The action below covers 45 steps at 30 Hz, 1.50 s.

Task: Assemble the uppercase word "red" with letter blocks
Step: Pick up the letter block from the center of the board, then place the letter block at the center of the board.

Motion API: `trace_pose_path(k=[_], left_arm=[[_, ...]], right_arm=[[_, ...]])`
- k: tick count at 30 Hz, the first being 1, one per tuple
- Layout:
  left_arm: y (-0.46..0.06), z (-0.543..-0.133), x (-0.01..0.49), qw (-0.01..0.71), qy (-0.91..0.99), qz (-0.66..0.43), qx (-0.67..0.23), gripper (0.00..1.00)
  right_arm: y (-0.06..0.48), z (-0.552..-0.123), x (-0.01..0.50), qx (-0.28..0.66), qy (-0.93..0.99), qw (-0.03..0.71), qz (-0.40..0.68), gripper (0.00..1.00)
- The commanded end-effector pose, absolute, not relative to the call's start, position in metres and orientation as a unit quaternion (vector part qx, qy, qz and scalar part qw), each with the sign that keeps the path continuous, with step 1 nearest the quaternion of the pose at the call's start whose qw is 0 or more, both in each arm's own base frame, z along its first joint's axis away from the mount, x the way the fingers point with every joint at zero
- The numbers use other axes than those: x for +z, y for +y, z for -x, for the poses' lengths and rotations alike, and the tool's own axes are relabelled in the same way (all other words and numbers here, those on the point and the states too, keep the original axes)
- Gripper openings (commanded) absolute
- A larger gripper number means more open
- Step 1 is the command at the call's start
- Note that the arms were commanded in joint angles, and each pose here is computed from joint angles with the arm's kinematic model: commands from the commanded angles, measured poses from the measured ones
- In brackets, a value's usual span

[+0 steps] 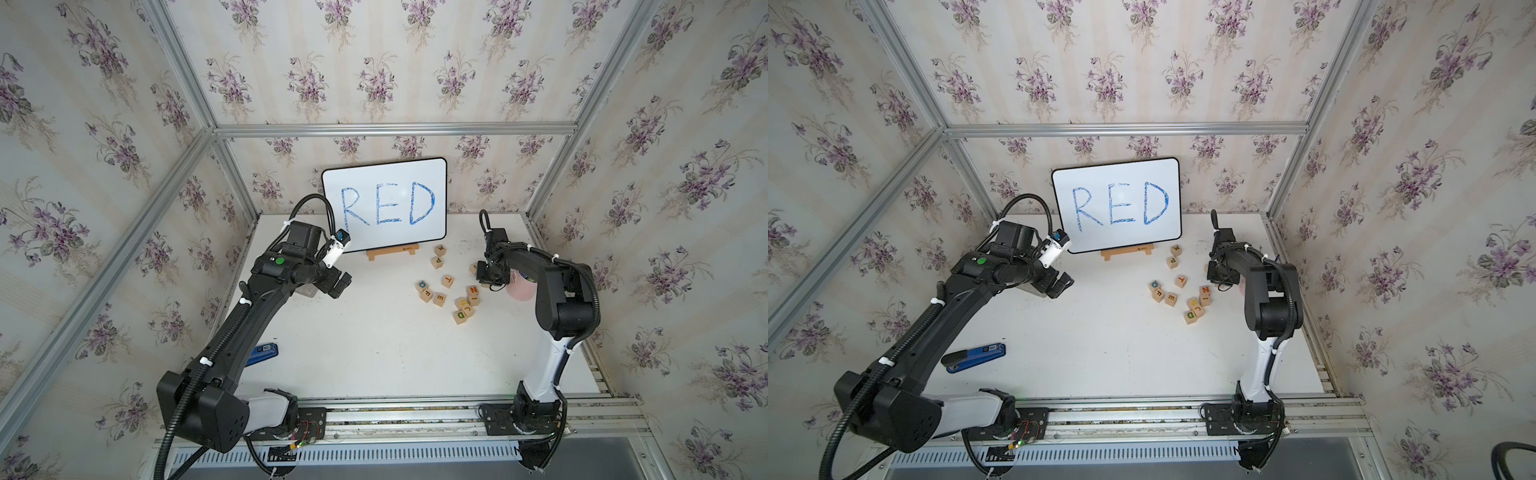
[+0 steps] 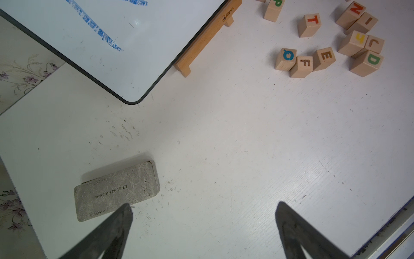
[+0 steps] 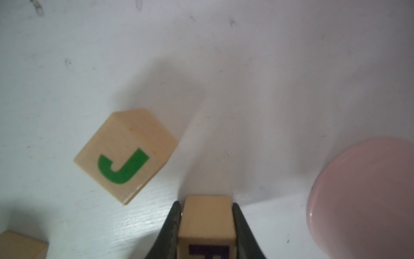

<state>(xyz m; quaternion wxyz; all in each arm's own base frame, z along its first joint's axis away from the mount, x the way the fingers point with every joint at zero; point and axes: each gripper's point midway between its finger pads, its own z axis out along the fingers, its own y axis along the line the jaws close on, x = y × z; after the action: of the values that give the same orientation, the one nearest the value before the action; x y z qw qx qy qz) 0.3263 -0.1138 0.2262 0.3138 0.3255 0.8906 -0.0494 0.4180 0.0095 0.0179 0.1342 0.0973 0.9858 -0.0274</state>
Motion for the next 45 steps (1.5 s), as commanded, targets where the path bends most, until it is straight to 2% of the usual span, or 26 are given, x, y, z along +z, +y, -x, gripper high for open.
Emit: trace_pose_path(k=[1, 10, 18, 24, 30, 45], left_arm=[[-0.11, -0.326, 0.229, 0.317, 0.893, -0.317, -0.042, 0.99], [-0.101, -0.338, 0.24, 0.333, 0.896, -0.294, -0.012, 0.99], [-0.1, -0.347, 0.269, 0.367, 0.888, -0.278, -0.009, 0.99], [-0.102, -0.341, 0.28, 0.382, 0.88, -0.282, -0.017, 0.99], [-0.103, -0.329, 0.279, 0.379, 0.876, -0.298, -0.025, 0.99], [-0.11, -0.302, 0.277, 0.357, 0.866, -0.347, -0.048, 0.99]], right_arm=[[0.011, -0.42, 0.027, -0.023, 0.984, 0.144, -0.1, 0.08], [0.051, -0.415, 0.084, 0.026, 0.979, 0.192, -0.054, 0.07], [0.161, -0.384, 0.112, 0.098, 0.975, 0.189, 0.061, 0.09], [0.254, -0.335, 0.099, 0.145, 0.965, 0.158, 0.151, 0.09], [0.298, -0.298, 0.078, 0.147, 0.958, 0.137, 0.204, 0.11], [0.332, -0.291, 0.031, 0.087, 0.961, 0.093, 0.246, 0.16]])
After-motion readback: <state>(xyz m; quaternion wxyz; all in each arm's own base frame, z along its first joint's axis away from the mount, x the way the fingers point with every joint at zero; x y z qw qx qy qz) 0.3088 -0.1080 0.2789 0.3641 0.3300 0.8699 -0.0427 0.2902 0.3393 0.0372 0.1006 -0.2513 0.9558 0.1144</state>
